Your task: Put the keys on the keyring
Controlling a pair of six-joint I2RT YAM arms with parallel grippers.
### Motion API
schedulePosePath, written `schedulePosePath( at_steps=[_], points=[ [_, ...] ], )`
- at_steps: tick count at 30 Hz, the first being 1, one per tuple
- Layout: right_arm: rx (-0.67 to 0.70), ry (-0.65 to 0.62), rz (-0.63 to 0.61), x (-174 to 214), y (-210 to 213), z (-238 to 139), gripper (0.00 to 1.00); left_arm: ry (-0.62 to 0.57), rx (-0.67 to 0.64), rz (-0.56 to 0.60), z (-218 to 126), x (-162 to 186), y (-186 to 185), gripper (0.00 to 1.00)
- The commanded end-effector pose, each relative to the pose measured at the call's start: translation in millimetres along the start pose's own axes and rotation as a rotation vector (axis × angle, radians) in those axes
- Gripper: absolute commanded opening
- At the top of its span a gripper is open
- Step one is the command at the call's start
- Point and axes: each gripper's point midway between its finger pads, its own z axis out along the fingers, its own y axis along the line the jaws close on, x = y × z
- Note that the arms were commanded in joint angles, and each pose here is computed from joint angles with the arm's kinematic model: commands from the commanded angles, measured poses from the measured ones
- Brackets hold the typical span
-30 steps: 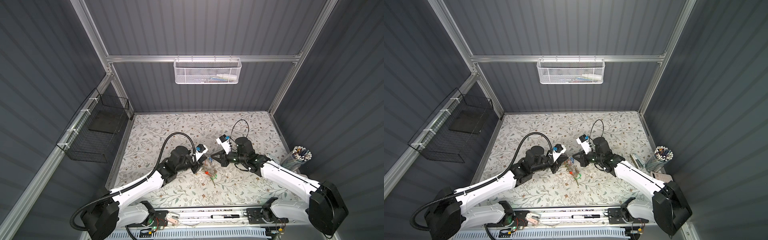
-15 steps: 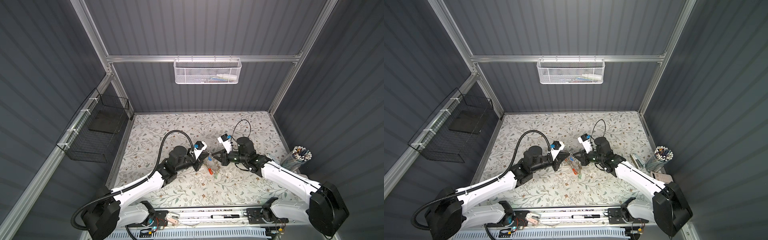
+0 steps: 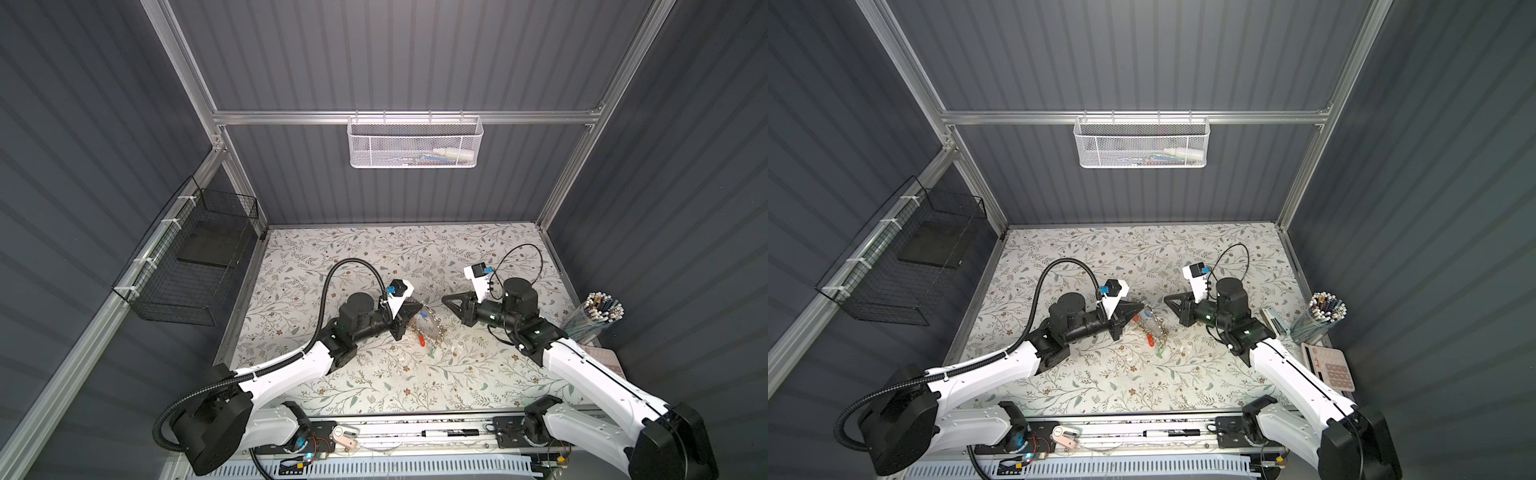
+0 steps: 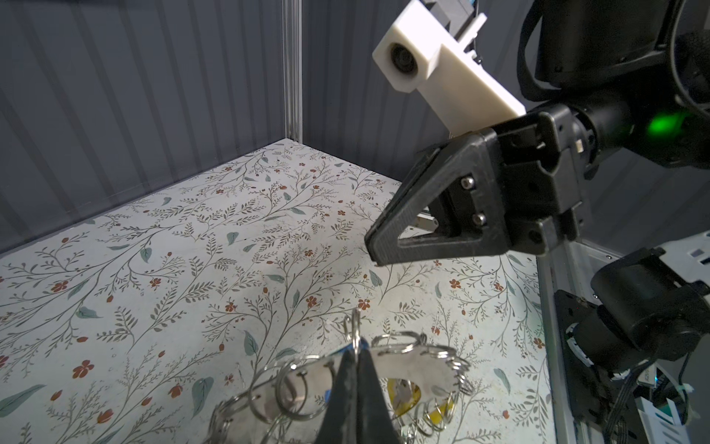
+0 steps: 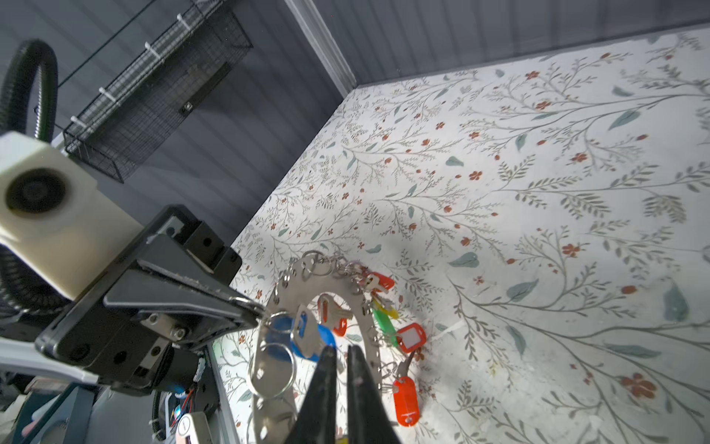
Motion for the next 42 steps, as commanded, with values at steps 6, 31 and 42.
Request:
schedulePosePath(
  at_steps=[6,31,42],
  points=[
    [0.004,-0.152,0.011,-28,-5,-23,0.32,-0.159,0.115,0.025,4,-47,-20,0.0],
    [-0.229,-0.171,-0.087,-49,41,-26,0.55,-0.46,0.471,-0.166,-8,-97,-13,0.0],
    [-0.319,-0.185,-0.129,-59,59,-23,0.53,-0.458,0.5,-0.18,1,-105,-11,0.0]
  ],
)
